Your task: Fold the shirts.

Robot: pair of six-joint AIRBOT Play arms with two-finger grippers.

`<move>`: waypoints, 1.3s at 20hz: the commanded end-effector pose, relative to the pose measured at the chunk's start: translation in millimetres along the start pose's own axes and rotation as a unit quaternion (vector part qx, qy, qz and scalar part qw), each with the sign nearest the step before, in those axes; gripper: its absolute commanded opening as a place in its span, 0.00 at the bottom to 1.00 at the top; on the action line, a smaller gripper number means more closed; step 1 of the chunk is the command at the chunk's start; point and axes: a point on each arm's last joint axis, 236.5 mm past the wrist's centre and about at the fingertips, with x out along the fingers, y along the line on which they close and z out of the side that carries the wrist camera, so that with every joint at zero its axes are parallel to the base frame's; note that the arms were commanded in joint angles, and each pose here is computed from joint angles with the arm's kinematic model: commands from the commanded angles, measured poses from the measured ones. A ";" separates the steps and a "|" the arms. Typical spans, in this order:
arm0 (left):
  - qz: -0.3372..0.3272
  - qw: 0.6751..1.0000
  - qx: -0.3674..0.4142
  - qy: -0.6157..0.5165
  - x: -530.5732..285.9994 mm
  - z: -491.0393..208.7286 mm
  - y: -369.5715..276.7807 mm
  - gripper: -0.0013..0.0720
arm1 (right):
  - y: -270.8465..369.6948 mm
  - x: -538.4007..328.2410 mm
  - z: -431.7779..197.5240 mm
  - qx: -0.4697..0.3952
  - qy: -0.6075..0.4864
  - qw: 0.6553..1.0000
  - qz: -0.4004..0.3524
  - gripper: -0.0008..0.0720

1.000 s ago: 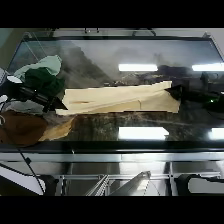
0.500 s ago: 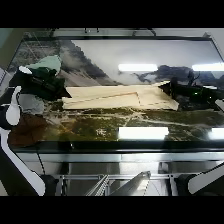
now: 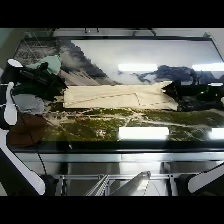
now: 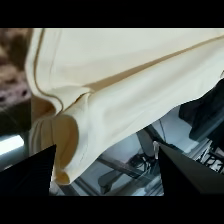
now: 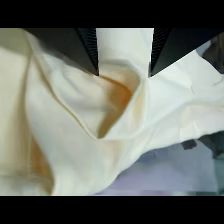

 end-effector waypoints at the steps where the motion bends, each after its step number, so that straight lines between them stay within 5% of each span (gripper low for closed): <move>1: -0.029 0.999 -0.014 -0.042 -39.4 1.0 -13.2 0.99 | -26.4 -44.3 5.6 -0.052 0.027 0.994 -0.090 0.86; 2: -0.057 0.997 -0.005 -0.058 -49.5 3.7 -29.8 0.97 | -32.7 -55.3 10.7 -0.060 0.025 0.991 -0.113 0.96; 7: -0.088 0.992 0.026 -0.081 -45.1 14.0 -70.8 0.97 | -57.1 -51.3 2.0 -0.038 0.050 0.988 -0.142 0.96; 8: -0.080 0.994 0.031 -0.073 -33.7 13.8 -74.6 0.90 | -57.4 -40.7 -5.5 -0.035 0.066 0.988 -0.136 0.96; 10: -0.077 0.995 0.045 -0.053 -9.7 12.4 -85.7 0.35 | -50.3 -14.4 -19.1 -0.031 0.093 0.988 -0.115 0.96; 11: -0.077 0.995 0.054 -0.039 4.3 9.9 -91.7 0.20 | -44.4 -1.1 -24.5 -0.030 0.103 0.989 -0.104 0.96; 12: -0.077 0.995 0.059 -0.024 18.7 7.0 -97.1 0.11 | -37.2 12.2 -29.4 -0.031 0.111 0.989 -0.093 0.94; 15: -0.074 0.994 0.078 0.020 70.2 -3.2 -115.0 0.10 | -22.8 42.5 -40.2 -0.035 0.126 0.989 -0.075 0.91; 17: -0.070 0.993 0.089 0.042 108.8 -9.1 -126.8 0.09 | -20.9 54.3 -47.2 -0.039 0.137 0.987 -0.076 0.40; 19: -0.058 0.992 0.103 0.048 152.4 -10.9 -136.9 0.01 | -18.1 55.0 -45.7 -0.038 0.134 0.988 -0.072 0.04; 26: 0.030 0.986 0.165 0.000 242.7 -8.1 -161.6 0.01 | 21.6 -15.0 -15.2 -0.051 0.119 0.991 -0.043 0.04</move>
